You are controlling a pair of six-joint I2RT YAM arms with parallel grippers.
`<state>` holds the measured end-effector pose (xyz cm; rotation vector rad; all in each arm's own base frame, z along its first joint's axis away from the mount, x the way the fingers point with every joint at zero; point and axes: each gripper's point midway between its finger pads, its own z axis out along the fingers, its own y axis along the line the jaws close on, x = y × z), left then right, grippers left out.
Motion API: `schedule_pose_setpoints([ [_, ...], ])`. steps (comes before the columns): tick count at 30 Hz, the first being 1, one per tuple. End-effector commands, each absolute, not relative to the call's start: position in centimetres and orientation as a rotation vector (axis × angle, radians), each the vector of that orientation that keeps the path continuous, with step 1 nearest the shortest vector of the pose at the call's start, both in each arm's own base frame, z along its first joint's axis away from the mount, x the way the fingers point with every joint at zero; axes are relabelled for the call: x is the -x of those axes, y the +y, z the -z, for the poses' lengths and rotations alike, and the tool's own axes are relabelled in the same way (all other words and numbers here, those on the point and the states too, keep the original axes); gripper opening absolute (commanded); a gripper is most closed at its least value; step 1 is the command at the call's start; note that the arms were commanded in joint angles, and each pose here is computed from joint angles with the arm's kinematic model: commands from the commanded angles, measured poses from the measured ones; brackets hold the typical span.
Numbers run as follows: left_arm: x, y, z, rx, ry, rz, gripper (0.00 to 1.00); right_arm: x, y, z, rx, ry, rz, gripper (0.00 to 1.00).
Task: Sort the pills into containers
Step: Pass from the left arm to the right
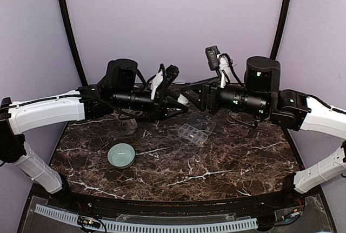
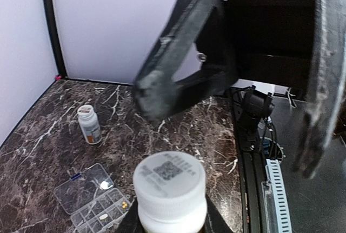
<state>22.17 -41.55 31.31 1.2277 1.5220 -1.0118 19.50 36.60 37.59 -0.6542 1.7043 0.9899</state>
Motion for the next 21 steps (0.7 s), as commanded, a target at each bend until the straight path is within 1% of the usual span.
schedule_pose_setpoints([
  [1, -19.2, -42.0, -32.1, -1.375, 1.44, 1.134, 0.0, -19.1, 36.5, -38.1, 0.684, 1.687, -1.015, 0.49],
  [9, -18.1, -41.9, -32.6, -1.429, 1.398, 1.176, 0.0, -19.2, 37.0, -37.1, 0.709, 1.731, -1.028, 0.5],
  [17, -18.1, -41.9, -32.8, -1.446, 1.388, 1.181, 0.0, -18.7, 37.7, -36.1, 0.747, 1.767, -1.062, 0.49],
  [19, -18.1, -41.9, -32.8, -1.445, 1.387, 1.18, 0.0, -18.7, 37.7, -35.9, 0.751, 1.776, -1.062, 0.48],
  [21, -18.2, -41.9, -32.9, -1.444, 1.385, 1.179, 0.0, -18.7, 37.8, -35.8, 0.753, 1.778, -1.064, 0.44],
])
